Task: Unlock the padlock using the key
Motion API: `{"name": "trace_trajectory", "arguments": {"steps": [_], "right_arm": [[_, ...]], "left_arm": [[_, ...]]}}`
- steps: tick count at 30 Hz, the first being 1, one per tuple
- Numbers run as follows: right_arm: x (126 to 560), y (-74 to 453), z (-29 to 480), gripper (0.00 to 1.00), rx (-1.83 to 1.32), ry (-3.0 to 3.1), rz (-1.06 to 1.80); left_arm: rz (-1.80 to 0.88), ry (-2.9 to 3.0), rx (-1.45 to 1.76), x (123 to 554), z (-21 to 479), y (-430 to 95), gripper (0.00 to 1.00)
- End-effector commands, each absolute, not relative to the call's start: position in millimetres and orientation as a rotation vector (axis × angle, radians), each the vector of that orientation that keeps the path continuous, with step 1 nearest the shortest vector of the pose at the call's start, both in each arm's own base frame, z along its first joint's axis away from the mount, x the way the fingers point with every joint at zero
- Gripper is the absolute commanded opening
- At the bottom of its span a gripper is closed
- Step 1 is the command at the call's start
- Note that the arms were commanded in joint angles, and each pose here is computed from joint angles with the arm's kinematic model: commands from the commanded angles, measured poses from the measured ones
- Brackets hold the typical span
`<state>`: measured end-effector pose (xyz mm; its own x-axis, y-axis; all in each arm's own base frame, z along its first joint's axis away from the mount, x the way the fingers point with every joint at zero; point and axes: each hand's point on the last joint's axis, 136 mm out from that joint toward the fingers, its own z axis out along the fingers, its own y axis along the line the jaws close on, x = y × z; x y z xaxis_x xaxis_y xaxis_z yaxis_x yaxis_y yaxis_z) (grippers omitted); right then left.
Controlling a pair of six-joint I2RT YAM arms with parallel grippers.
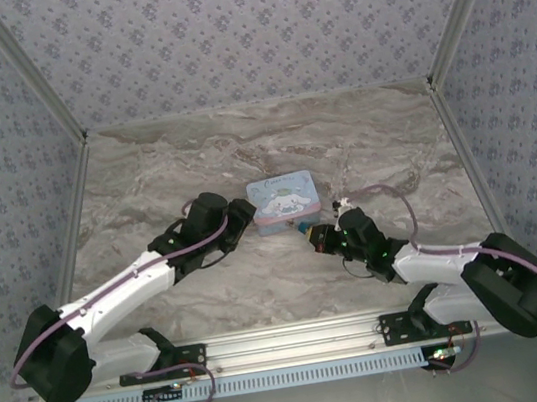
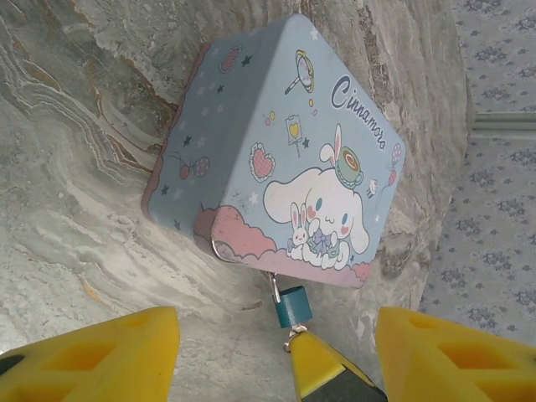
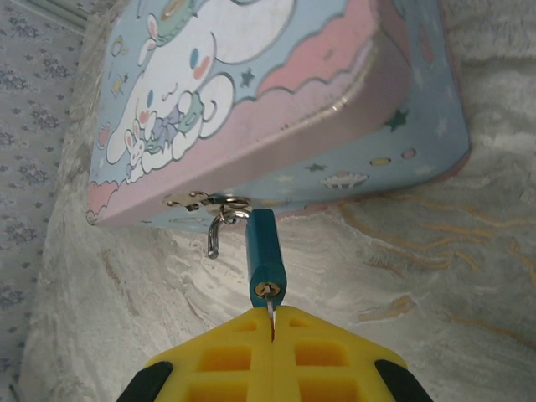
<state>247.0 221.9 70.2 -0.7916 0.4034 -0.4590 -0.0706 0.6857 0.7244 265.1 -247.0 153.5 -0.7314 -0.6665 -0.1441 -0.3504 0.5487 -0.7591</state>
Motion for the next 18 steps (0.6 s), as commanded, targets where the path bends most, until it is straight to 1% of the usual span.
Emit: {"name": "trace_trajectory", "arguments": {"steps": [1, 6, 9, 12, 18], "right_arm": [[233.8, 216.5, 43.9, 0.01, 0.391, 2.41, 1.031], [229.6, 221.7, 32.6, 0.06, 0.462, 2.457, 1.075], [229.0, 221.1, 26.6, 0.15, 0.489, 2.47, 1.071], [229.7, 217.9, 25.1, 0.22, 0.494, 2.471, 1.041], [228.2, 205.6, 25.6, 0.41, 0.437, 2.482, 0.935]], "left_arm": [[-0.99, 2.355, -0.815, 266.8, 158.4, -240.2, 0.63], [-0.986, 2.354, -0.819, 267.5, 158.1, -239.6, 0.63], [-0.98, 2.349, -0.813, 269.0, 158.4, -238.3, 0.63], [-0.956, 2.35, -0.775, 271.0, 159.3, -237.1, 0.63], [-0.885, 2.362, -0.721, 275.3, 157.4, -230.6, 0.63]]}}
